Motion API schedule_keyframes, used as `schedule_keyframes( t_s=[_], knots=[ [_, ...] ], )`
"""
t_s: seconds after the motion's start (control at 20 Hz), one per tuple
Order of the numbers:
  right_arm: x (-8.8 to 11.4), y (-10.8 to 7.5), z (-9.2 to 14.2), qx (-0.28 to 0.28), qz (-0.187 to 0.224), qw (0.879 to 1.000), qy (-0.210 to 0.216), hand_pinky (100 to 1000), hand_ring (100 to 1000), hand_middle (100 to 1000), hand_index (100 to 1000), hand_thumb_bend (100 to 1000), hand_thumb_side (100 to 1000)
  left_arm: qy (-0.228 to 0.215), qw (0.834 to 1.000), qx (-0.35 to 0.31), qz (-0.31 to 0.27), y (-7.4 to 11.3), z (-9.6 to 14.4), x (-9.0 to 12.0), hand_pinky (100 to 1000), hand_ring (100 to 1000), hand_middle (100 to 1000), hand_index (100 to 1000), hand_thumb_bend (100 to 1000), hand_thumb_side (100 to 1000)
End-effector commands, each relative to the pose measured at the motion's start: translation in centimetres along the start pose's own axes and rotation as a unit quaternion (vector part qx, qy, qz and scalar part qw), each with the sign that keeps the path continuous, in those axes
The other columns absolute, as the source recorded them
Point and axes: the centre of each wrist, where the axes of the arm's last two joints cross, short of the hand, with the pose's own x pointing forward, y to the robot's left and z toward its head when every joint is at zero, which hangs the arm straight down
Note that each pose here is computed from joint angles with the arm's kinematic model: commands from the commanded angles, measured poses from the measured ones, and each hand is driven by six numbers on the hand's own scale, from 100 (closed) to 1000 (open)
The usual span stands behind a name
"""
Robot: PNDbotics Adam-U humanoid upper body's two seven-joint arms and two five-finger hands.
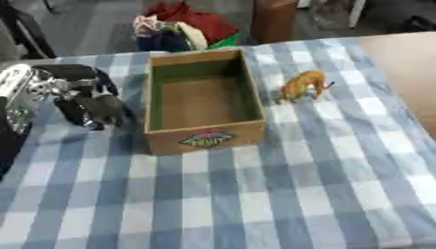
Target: Pick up objects on the table and place them in the box.
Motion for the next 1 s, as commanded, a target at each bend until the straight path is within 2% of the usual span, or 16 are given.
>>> schedule_keyframes(
  t_s=[0.05, 0.15, 0.25, 0.35, 0.5, 0.7, 1.0],
  knots=[
    [0.5, -0.5, -0.5, 0.002, 0.005, 1.0, -0.011, 681, 739, 735, 898, 236, 152, 0.014, 1.0, 0.021, -0.005, 0.8, 0.5, -0.7, 760, 658, 623, 760, 389, 100],
    [0.5, -0.5, -0.5, 0.002, 0.005, 1.0, -0.011, 681, 739, 735, 898, 235, 152, 0.012, 1.0, 0.018, -0.006, 0.7, 0.3, -0.7, 747, 621, 568, 722, 348, 100],
    [0.5, -0.5, -0.6, 0.002, 0.005, 1.0, -0.011, 681, 739, 735, 899, 234, 152, 0.011, 1.0, 0.02, -0.004, 0.7, 0.4, -0.7, 733, 576, 492, 658, 270, 100],
    [0.5, -0.5, -0.6, 0.002, 0.005, 1.0, -0.011, 681, 740, 735, 899, 234, 152, 0.01, 1.0, 0.029, -0.002, 1.0, 0.5, -0.7, 728, 552, 440, 607, 198, 100],
    [0.5, -0.5, -0.6, 0.003, 0.005, 1.0, -0.01, 681, 740, 735, 899, 232, 152, 0.006, 0.999, 0.041, -0.003, 1.9, 0.9, -0.7, 727, 543, 394, 563, 141, 100],
    [0.4, -0.5, -0.5, 0.006, 0.006, 1.0, -0.008, 681, 740, 734, 899, 231, 152, -0.005, 0.998, 0.056, -0.011, 3.9, 1.8, -0.6, 732, 542, 381, 552, 112, 104],
    [0.3, -0.5, -0.5, 0.011, 0.008, 1.0, -0.007, 682, 740, 735, 899, 230, 152, -0.027, 0.995, 0.09, -0.035, 7.7, 3.0, 0.6, 738, 546, 383, 555, 115, 107]
  ],
)
